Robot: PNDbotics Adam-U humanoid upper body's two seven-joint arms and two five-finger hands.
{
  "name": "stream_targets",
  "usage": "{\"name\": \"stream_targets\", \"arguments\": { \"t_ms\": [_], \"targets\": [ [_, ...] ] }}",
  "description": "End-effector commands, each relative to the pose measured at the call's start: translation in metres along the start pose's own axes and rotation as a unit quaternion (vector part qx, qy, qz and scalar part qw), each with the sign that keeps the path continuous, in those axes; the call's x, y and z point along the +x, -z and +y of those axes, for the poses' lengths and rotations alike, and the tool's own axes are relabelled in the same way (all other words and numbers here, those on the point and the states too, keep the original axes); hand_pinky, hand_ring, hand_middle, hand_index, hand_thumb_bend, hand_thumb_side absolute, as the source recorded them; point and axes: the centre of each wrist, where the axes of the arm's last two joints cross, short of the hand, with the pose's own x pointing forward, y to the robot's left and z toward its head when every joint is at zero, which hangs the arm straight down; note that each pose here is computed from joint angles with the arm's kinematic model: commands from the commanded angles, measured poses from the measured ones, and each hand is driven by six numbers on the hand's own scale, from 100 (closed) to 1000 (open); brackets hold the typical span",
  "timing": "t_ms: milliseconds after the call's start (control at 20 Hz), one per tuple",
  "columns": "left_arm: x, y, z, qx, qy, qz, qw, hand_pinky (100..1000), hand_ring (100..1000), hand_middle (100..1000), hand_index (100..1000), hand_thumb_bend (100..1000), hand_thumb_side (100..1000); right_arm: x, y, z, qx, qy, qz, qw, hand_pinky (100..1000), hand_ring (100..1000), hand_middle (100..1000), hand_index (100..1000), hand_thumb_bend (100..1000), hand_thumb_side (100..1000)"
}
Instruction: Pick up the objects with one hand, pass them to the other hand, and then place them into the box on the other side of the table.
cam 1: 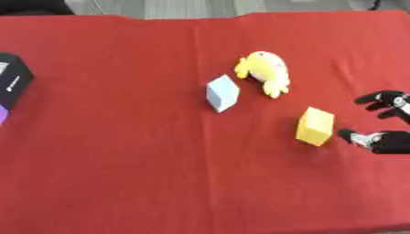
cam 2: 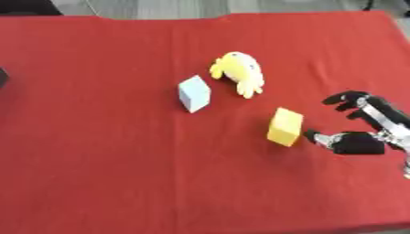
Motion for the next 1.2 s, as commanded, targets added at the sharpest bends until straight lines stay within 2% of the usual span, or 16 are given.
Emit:
{"name": "stream_targets", "arguments": {
  "t_ms": [50, 400, 600, 900, 1050, 1200],
  "targets": [
    [0.010, 0.007, 0.007, -0.006, 0.019, -0.016, 1.000, 907, 790, 828, 824, 148, 767, 0.008, 0.003, -0.016, -0.022, -0.031, -0.019, 0.999, 777, 830, 817, 817, 533, 334],
    [0.009, 0.006, 0.006, -0.010, 0.017, -0.013, 1.000, 908, 790, 829, 823, 152, 759, 0.013, 0.005, -0.021, -0.005, -0.035, -0.037, 0.999, 780, 834, 819, 826, 533, 356],
    [0.009, 0.006, 0.004, -0.012, 0.016, -0.013, 1.000, 909, 790, 830, 823, 145, 770, 0.017, 0.008, -0.025, 0.009, -0.039, -0.045, 0.998, 778, 832, 818, 827, 571, 396],
    [0.009, 0.006, 0.003, -0.014, 0.012, -0.012, 1.000, 909, 790, 830, 822, 144, 772, 0.018, 0.008, -0.024, 0.070, -0.028, -0.053, 0.996, 771, 827, 812, 824, 551, 453],
    [0.009, 0.006, 0.003, -0.014, 0.011, -0.012, 1.000, 909, 790, 830, 821, 144, 773, 0.019, 0.008, -0.026, 0.101, -0.014, -0.069, 0.992, 757, 820, 805, 819, 557, 445],
    [0.008, 0.006, 0.003, -0.013, 0.012, -0.011, 1.000, 910, 790, 831, 821, 144, 774, 0.022, 0.010, -0.036, 0.104, -0.006, -0.095, 0.990, 746, 812, 799, 815, 567, 434]
  ]
}}
